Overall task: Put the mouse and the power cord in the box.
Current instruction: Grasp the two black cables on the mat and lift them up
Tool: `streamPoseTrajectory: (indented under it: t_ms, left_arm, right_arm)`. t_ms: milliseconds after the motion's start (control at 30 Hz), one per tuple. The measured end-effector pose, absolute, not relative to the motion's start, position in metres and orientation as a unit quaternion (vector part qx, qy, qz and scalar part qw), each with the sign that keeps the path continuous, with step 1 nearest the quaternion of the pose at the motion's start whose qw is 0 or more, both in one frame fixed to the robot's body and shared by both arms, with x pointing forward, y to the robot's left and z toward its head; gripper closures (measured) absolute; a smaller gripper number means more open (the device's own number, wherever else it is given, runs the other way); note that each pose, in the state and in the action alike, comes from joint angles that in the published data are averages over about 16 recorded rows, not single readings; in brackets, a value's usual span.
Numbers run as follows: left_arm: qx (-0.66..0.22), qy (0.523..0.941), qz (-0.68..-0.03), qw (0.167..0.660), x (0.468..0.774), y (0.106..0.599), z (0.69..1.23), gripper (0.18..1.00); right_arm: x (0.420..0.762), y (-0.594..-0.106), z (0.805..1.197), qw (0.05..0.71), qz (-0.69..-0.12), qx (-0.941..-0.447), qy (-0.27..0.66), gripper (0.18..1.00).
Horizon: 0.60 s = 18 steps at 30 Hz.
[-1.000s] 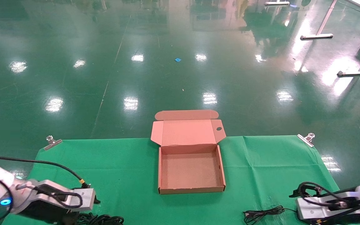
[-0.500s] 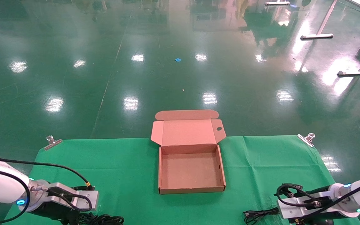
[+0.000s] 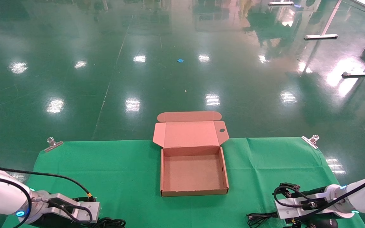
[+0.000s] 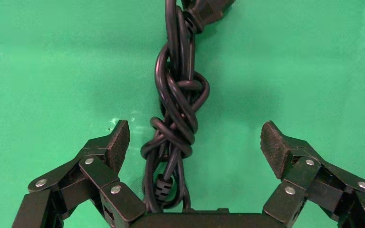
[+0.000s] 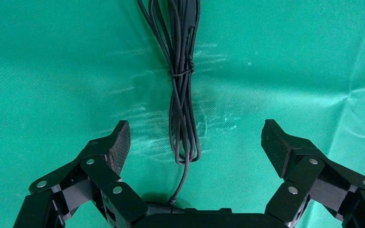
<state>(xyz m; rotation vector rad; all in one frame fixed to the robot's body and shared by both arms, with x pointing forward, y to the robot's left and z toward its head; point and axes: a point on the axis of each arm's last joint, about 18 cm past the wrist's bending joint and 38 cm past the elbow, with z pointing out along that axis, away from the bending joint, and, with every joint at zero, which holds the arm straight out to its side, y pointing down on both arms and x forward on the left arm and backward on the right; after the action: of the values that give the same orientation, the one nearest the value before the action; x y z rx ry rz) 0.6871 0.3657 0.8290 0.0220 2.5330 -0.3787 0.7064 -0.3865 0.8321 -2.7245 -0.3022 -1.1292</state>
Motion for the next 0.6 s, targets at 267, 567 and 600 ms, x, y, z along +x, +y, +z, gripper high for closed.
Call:
streamPoseTrajectory:
  t_ms: [267, 567, 600]
  left_arm:
    - [0.008, 0.947, -0.144, 0.288, 0.6879, 0.365, 0.8279, 0.192]
    - [0.008, 0.946, -0.145, 0.288, 0.6879, 0.3649, 0.828, 0.245]
    - [0.008, 0.946, -0.145, 0.288, 0.6879, 0.3649, 0.828, 0.253]
  right_arm:
    - [0.7078, -0.3856, 0.8306, 0.088, -0.382, -0.915, -0.1, 0.192]
    - [0.7077, -0.3856, 0.8306, 0.089, -0.382, -0.915, -0.1, 0.259]
    - [0.7077, -0.3856, 0.8306, 0.089, -0.382, -0.915, -0.1, 0.269]
